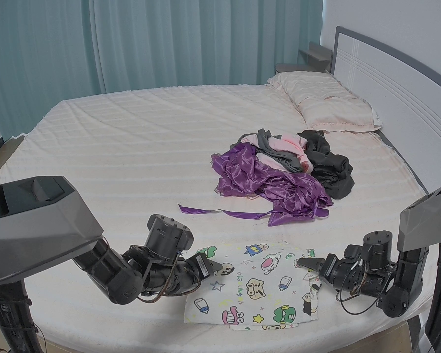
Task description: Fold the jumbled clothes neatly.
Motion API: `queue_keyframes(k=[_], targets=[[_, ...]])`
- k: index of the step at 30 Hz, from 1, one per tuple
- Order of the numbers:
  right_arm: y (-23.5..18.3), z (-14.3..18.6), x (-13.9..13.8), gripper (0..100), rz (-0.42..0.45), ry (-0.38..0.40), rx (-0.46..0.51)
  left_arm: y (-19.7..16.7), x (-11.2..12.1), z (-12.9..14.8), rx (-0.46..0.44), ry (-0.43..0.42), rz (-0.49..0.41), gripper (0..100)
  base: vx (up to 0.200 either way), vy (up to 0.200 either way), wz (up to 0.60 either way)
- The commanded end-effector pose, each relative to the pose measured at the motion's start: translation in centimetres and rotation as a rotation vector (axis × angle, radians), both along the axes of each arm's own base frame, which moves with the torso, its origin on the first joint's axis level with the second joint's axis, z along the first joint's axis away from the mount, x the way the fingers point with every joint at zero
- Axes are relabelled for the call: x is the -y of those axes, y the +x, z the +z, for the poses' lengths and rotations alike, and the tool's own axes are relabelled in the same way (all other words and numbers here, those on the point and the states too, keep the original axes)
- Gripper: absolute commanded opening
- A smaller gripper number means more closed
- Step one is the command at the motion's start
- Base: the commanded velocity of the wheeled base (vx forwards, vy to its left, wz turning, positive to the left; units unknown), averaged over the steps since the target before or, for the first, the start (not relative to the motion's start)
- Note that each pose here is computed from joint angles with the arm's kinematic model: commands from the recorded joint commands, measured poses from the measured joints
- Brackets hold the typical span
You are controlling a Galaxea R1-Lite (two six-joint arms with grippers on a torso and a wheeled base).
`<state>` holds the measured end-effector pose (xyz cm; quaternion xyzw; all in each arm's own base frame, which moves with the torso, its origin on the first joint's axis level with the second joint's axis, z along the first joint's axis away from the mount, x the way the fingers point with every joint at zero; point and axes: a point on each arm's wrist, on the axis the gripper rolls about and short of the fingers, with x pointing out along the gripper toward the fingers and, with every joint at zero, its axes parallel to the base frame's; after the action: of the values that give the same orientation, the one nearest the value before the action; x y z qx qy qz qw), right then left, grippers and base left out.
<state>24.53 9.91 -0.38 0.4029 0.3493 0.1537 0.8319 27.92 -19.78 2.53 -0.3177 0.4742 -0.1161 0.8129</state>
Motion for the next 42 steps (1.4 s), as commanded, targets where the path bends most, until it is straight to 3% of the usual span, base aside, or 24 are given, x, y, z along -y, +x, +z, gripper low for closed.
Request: queue_keyframes(k=[1, 2, 4, 9, 10, 23, 27, 28, 37, 42], targets=[[-0.9, -0.2, 1.0, 100, -0.004, -0.041, -0.017, -1.4, -0.9, -0.8, -0.037, 0.044, 0.006, 100, 0.0, 0.0, 0.0], [-0.9, -0.2, 1.0, 100, -0.004, -0.041, -0.017, -1.4, -0.9, -0.8, -0.037, 0.044, 0.006, 100, 0.0, 0.0, 0.0], [-2.0, 0.0, 2.4, 100, 0.011, -0.128, -0.001, -1.6, -1.9, -0.5, -0.019, 0.078, 0.055, 100, 0.0, 0.0, 0.0], [-3.7, 0.7, 2.7, 100, 0.056, -0.175, 0.009, -1.3, -2.7, 1.1, 0.023, 0.056, 0.093, 100, 0.0, 0.0, 0.0], [-4.3, 0.7, 2.5, 100, 0.098, -0.193, 0.007, -1.3, -2.9, 1.8, 0.039, 0.043, 0.102, 100, 0.0, 0.0, 0.0], [-6.3, -0.7, 0.8, 100, 0.279, -0.291, -0.112, -1.1, -2.7, 2.3, 0.043, 0.012, 0.125, 100, 0.0, 0.0, 0.0], [-6.4, -0.9, 0.6, 100, 0.295, -0.297, -0.119, -1.1, -2.5, 2.2, 0.043, 0.012, 0.121, 100, 0.0, 0.0, 0.0], [-6.5, -0.9, 0.6, 0, 0.297, -0.298, -0.121, -1.1, -2.5, 2.2, 0.043, 0.012, 0.121, 100, 0.0, 0.0, 0.0], [-7.2, -0.6, 0.7, 0, 0.318, -0.314, -0.162, -1.1, -2.5, 2.4, 0.048, 0.009, 0.122, 100, 0.0, 0.0, 0.0], [-7.7, 0.4, 1.1, 0, 0.356, -0.279, -0.174, -1.2, -2.4, 2.4, 0.05, 0.011, 0.122, 100, 0.0, 0.0, 0.0]])
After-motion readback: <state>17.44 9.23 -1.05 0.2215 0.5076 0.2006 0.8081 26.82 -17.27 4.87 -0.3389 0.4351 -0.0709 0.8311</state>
